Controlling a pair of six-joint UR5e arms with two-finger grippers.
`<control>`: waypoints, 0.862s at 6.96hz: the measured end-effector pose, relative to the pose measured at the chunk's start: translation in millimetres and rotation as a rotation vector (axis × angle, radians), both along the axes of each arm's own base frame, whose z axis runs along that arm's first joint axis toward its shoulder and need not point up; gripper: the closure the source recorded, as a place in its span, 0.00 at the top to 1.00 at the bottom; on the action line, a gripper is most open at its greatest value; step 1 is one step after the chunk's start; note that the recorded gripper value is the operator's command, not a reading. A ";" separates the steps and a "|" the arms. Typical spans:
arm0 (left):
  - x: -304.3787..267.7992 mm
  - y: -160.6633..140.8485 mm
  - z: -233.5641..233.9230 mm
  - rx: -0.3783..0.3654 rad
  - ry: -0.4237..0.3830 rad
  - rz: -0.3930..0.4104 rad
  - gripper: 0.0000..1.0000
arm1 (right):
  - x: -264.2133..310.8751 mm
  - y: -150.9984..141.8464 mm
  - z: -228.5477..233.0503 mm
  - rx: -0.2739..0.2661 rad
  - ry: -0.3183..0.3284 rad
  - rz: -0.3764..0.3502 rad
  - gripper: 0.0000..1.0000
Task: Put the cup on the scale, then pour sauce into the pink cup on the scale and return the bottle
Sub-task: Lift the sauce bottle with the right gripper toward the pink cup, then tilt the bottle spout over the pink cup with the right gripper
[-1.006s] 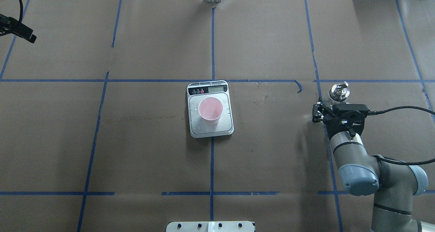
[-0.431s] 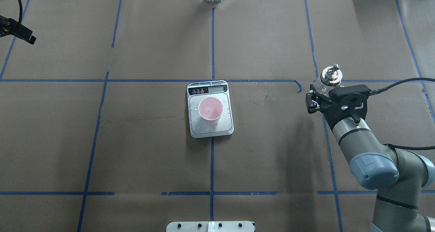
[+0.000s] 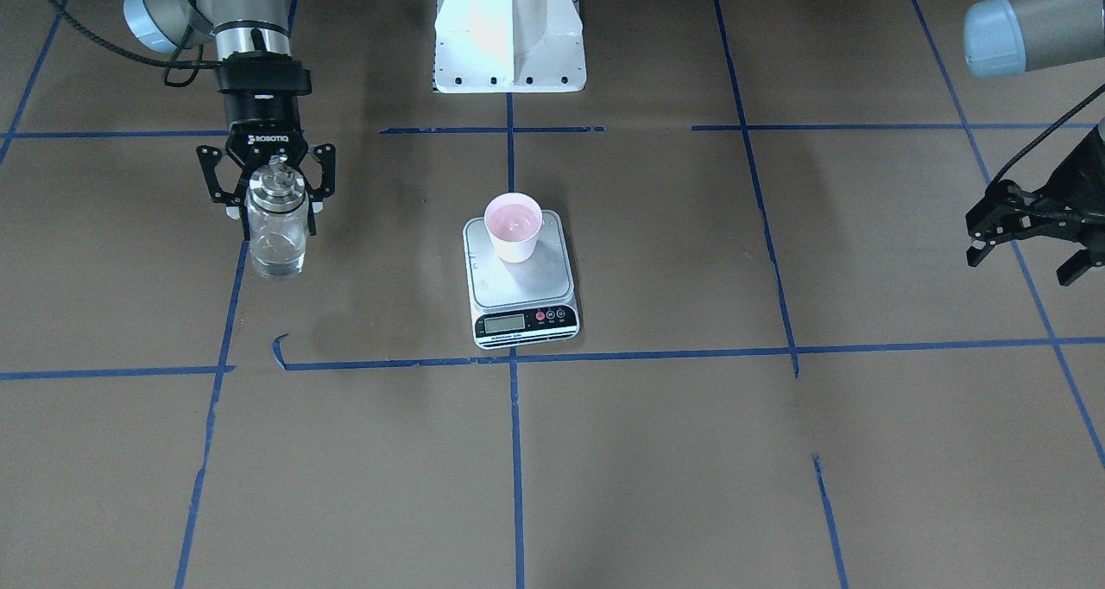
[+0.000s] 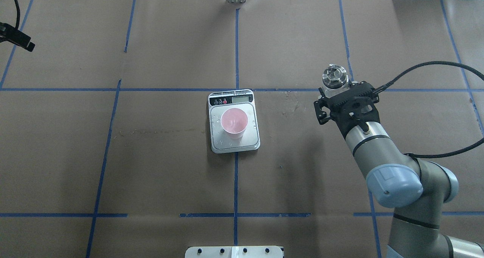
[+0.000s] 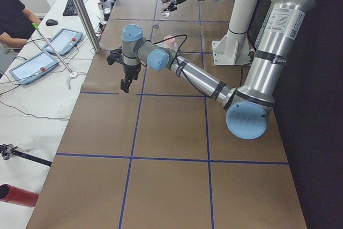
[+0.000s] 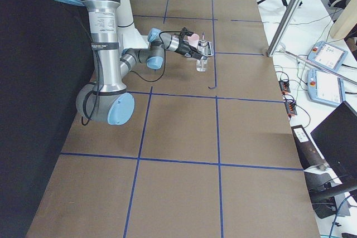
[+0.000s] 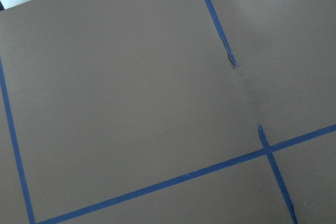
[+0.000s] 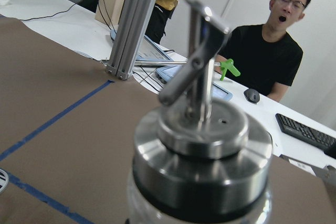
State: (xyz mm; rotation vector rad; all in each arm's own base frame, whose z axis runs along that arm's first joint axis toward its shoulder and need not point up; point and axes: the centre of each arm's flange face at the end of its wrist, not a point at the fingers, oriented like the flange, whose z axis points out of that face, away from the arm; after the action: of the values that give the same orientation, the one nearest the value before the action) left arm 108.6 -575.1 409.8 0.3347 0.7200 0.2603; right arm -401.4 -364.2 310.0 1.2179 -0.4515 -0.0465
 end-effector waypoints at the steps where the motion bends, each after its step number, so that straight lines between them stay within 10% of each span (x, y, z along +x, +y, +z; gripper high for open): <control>1: -24.1 -2.2 18.4 0.037 -0.029 0.032 1.00 | -10.7 -5.9 -21.2 0.046 0.104 -0.001 0.00; 6: -107.2 6.8 97.3 0.085 -0.106 0.078 1.00 | -79.8 0.6 -49.4 0.174 0.788 0.144 0.00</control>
State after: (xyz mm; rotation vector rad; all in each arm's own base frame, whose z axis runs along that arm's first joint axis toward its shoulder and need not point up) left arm 1.4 -568.3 507.1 0.3714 0.6194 0.3810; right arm -481.2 -363.6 260.6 1.2910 0.3339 -0.4325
